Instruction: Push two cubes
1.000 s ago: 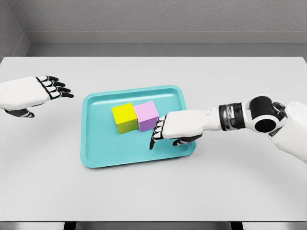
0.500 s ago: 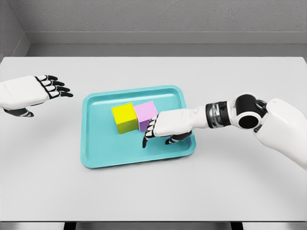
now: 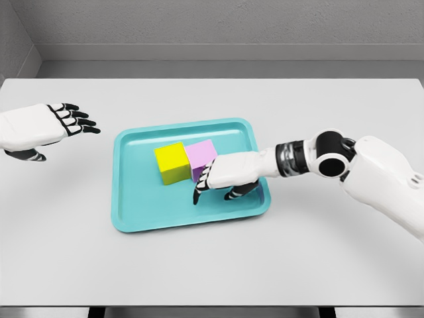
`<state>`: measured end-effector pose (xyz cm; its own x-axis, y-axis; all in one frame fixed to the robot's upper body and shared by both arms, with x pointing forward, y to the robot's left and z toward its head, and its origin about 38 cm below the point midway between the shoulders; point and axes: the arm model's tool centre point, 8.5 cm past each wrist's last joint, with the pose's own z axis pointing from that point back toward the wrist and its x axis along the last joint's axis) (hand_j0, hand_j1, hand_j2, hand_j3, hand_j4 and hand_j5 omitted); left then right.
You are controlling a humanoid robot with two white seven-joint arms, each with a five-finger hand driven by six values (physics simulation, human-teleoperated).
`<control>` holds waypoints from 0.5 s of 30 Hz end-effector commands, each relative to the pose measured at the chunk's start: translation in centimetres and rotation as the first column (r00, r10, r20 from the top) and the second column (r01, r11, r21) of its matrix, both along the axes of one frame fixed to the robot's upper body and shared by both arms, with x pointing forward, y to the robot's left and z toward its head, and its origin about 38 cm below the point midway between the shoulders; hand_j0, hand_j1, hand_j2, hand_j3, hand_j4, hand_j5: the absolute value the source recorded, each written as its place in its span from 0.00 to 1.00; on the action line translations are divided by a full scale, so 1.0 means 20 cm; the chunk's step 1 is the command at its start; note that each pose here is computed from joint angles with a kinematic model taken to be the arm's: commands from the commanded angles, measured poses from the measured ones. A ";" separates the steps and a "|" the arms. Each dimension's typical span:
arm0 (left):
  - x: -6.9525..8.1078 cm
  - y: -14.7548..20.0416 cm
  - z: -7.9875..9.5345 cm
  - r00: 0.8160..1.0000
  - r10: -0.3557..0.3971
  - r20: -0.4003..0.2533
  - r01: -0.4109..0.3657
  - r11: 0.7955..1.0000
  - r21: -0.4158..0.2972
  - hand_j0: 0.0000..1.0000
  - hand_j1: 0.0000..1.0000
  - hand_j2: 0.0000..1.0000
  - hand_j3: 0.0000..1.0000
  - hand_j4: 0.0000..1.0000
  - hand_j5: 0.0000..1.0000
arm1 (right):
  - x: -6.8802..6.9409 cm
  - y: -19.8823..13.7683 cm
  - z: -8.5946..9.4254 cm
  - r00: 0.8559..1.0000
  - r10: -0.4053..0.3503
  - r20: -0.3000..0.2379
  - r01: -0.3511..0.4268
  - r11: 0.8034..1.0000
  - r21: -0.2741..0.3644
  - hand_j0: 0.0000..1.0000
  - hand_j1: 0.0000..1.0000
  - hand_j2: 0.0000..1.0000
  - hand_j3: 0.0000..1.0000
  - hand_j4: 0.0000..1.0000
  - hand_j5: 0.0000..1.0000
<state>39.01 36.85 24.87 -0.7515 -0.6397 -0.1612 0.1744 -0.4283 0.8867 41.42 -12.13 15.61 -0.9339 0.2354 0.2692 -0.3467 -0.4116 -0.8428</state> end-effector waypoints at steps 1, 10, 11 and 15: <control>0.00 0.00 0.01 1.000 0.003 0.002 -0.003 1.000 -0.004 1.00 1.00 1.00 1.00 1.00 1.00 | 0.01 0.01 -0.01 1.000 -0.007 -0.005 0.007 1.000 0.002 0.72 0.72 0.72 0.72 0.72 0.72; 0.00 0.01 0.02 1.000 0.006 0.009 -0.006 1.000 -0.004 1.00 1.00 1.00 1.00 1.00 1.00 | 0.03 0.02 0.00 1.000 -0.009 0.004 0.009 1.000 -0.002 0.72 0.72 0.72 0.72 0.72 0.72; 0.00 0.01 0.02 1.000 0.007 0.009 -0.007 1.000 -0.003 1.00 1.00 1.00 1.00 1.00 1.00 | 0.02 0.02 0.01 1.000 -0.005 0.007 0.005 1.000 -0.001 0.72 0.72 0.72 0.72 0.72 0.72; 0.00 0.02 0.02 1.000 0.008 0.009 -0.008 1.000 0.000 1.00 1.00 1.00 1.00 1.00 1.00 | -0.03 -0.03 0.05 0.999 0.017 0.030 -0.016 1.000 -0.008 0.72 0.72 0.72 0.72 0.72 0.72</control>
<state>39.03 37.11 25.26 -0.7466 -0.6434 -0.1693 0.1693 -0.4298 0.8869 41.27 -12.40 15.87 -0.9398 0.2324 0.2506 -0.3296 -0.4226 -0.8442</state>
